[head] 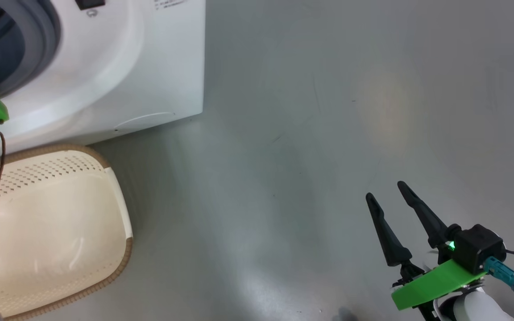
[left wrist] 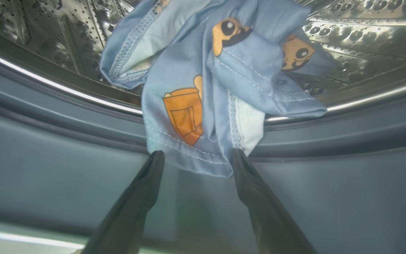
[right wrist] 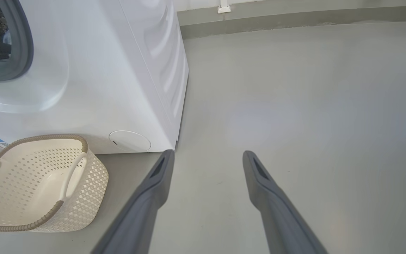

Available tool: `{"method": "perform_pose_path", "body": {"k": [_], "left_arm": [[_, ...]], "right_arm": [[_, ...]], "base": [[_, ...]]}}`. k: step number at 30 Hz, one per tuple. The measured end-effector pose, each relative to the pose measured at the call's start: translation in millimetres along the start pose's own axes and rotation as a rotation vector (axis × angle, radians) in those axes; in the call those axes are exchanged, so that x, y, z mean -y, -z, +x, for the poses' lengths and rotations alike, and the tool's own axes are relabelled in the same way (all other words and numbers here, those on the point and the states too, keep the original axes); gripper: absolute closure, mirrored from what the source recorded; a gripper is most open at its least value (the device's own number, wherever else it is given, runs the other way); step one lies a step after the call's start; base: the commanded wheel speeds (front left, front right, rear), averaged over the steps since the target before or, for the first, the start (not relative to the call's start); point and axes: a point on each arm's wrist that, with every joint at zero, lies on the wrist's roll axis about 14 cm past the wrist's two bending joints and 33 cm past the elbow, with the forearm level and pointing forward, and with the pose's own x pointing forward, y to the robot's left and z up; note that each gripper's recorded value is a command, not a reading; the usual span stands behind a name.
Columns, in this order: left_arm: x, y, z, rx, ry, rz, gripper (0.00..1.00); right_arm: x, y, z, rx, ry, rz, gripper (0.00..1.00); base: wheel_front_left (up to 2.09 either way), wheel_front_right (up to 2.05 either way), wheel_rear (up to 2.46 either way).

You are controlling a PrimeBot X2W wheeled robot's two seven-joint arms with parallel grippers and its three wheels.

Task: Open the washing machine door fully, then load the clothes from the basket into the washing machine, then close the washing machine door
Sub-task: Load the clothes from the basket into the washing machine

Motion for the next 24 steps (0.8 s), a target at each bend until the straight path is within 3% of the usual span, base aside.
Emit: {"method": "perform_pose_path", "body": {"k": [24], "left_arm": [[15,1,11,-0.028,0.03,-0.004,0.0]], "right_arm": [[18,7,-24,-0.039,0.049,-0.025,0.0]], "base": [[0.0,0.0,0.0]]}}
